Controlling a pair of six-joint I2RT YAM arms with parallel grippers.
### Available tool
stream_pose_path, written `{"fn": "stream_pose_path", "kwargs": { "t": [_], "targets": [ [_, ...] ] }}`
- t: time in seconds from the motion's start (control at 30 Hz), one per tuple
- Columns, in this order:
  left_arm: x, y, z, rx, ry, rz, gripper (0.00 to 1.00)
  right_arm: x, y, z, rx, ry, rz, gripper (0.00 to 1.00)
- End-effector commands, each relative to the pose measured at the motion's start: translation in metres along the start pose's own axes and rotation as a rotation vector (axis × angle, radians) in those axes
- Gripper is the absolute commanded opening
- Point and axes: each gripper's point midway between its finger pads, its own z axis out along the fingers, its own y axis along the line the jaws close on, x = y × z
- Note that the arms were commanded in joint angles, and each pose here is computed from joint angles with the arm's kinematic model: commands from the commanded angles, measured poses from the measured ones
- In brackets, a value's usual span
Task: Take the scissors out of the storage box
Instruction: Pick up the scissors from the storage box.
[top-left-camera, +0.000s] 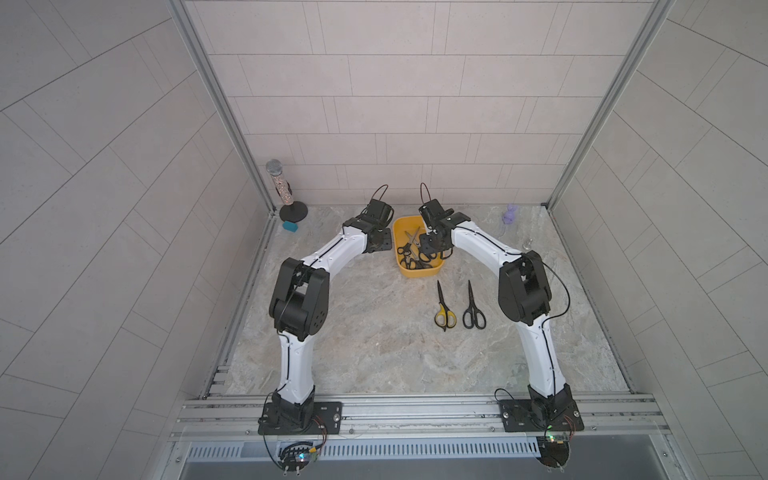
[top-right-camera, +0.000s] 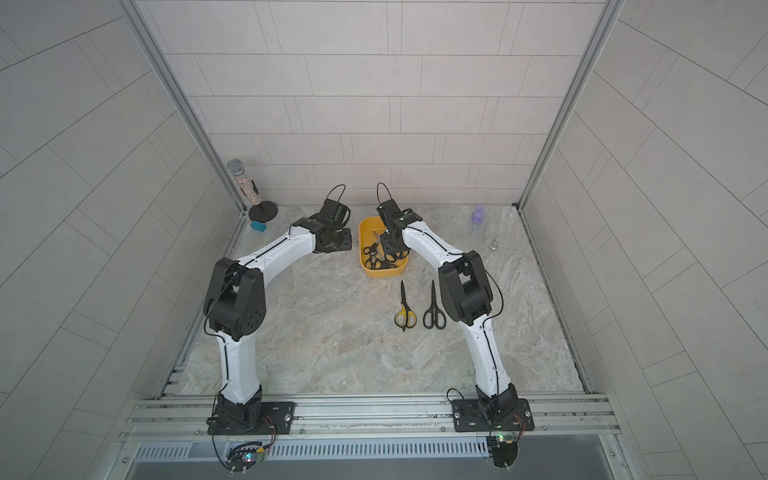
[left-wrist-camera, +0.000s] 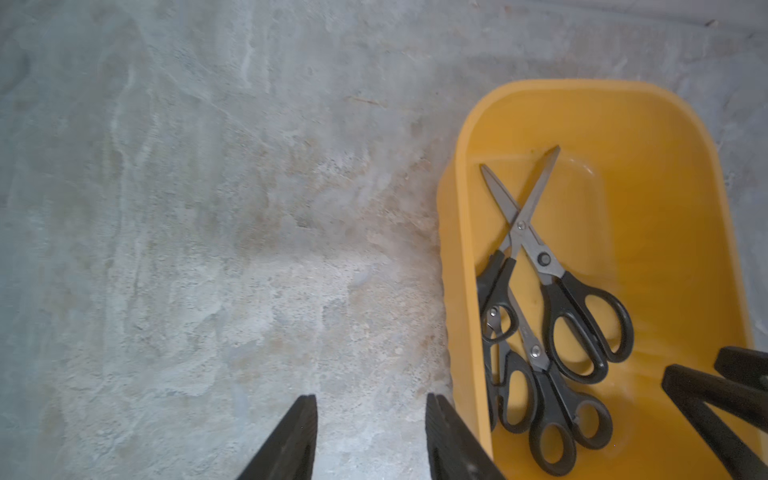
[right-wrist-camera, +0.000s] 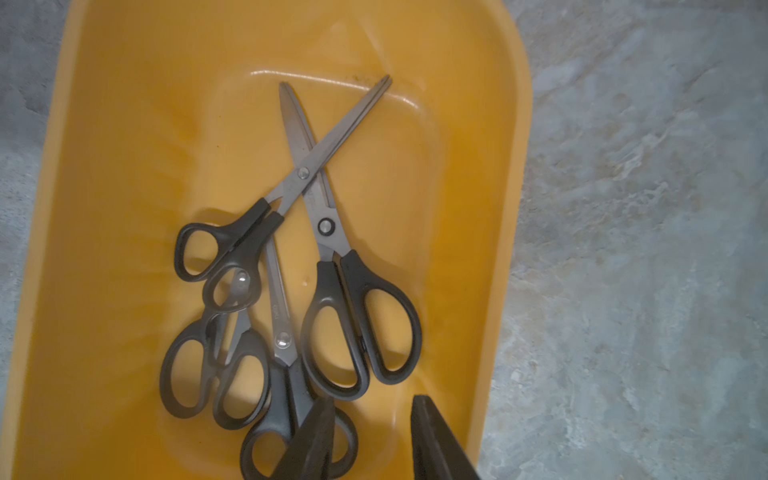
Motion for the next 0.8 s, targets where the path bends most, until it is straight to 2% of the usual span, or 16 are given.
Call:
{"fn": "stream_pose_path", "kwargs": {
  "t": [0.0,0.77],
  "targets": [
    [-0.006,0.006,-0.008,0.007,-0.029,-0.018,0.49,0.011,0.000,0.012,-0.004,0.060,-0.079,0.36],
    [-0.004,0.010,-0.013,0.006,-0.032,-0.016,0.49,0.019,0.005,0.047,-0.023,0.098,-0.083,0.36]
  ]
}}
